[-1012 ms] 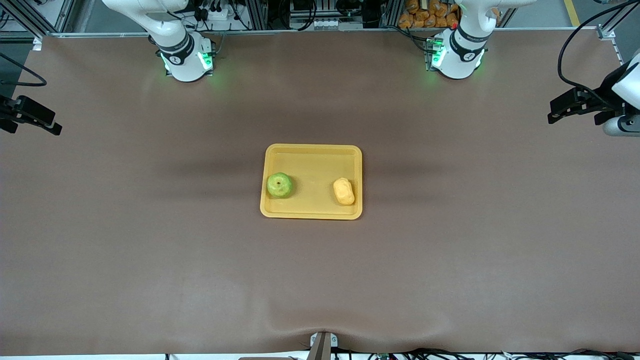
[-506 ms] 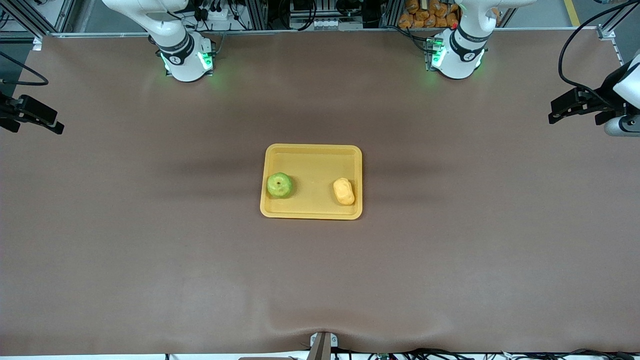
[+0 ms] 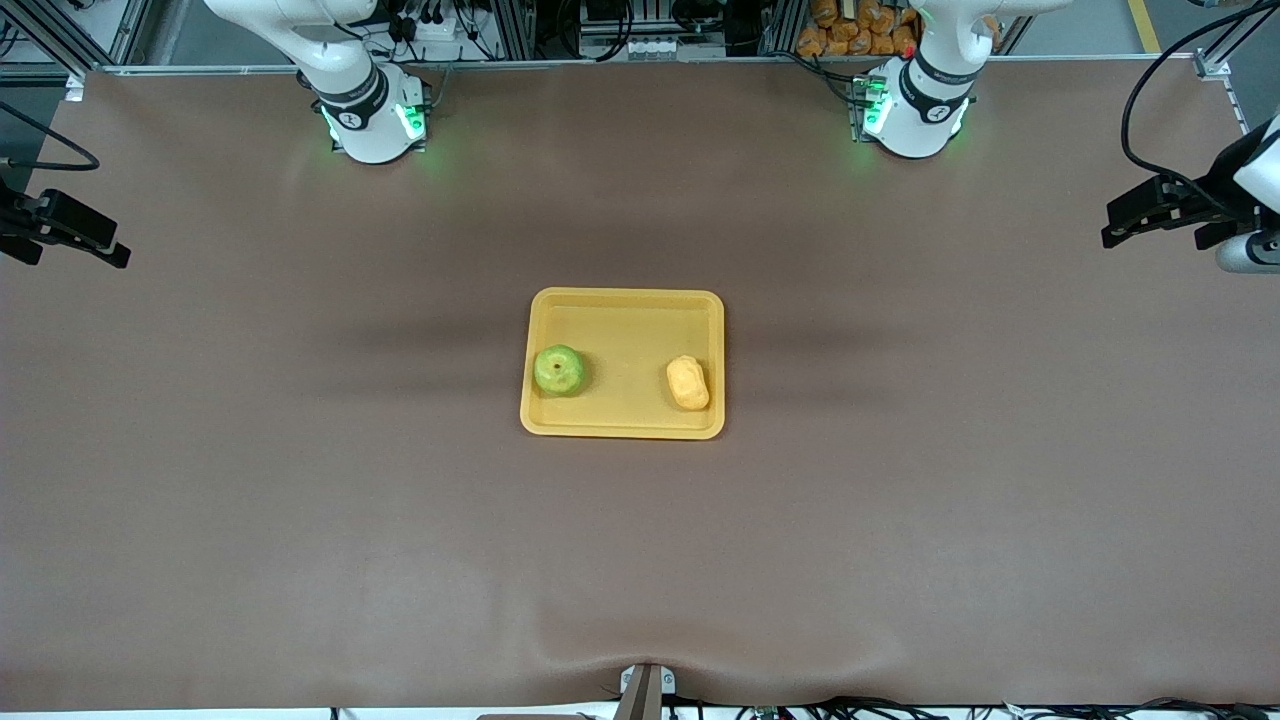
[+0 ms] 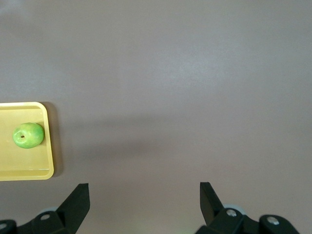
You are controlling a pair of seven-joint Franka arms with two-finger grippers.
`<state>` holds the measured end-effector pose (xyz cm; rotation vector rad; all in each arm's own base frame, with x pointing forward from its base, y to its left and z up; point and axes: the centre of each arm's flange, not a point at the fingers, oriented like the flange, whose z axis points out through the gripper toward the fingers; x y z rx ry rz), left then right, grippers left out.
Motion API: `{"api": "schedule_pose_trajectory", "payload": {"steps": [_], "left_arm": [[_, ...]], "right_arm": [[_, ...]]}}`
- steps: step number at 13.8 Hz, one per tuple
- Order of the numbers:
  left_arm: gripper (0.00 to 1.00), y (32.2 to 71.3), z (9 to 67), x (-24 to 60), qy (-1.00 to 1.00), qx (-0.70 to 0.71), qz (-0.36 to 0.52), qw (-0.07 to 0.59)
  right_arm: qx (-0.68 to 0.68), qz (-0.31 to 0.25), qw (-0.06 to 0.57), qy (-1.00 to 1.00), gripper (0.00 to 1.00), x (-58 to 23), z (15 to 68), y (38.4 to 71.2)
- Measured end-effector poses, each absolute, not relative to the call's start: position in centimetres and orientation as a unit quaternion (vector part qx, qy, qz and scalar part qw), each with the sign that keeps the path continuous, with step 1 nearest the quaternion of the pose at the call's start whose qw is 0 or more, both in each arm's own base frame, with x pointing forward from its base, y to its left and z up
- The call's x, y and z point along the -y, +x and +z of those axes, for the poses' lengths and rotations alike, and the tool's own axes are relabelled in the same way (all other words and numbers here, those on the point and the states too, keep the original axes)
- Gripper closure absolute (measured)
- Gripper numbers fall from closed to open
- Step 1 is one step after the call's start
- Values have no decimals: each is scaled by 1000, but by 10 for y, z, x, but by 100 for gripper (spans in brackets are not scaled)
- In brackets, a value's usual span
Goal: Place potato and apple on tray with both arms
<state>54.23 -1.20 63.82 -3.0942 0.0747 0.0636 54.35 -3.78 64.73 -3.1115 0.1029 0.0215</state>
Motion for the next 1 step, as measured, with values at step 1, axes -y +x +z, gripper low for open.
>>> {"api": "schedule_pose_trajectory", "payload": {"steps": [1], "left_arm": [[0,542,638,12,-999,-24,21,23]], "right_arm": [[-33,7,14,-999,0,38,647,543]]}}
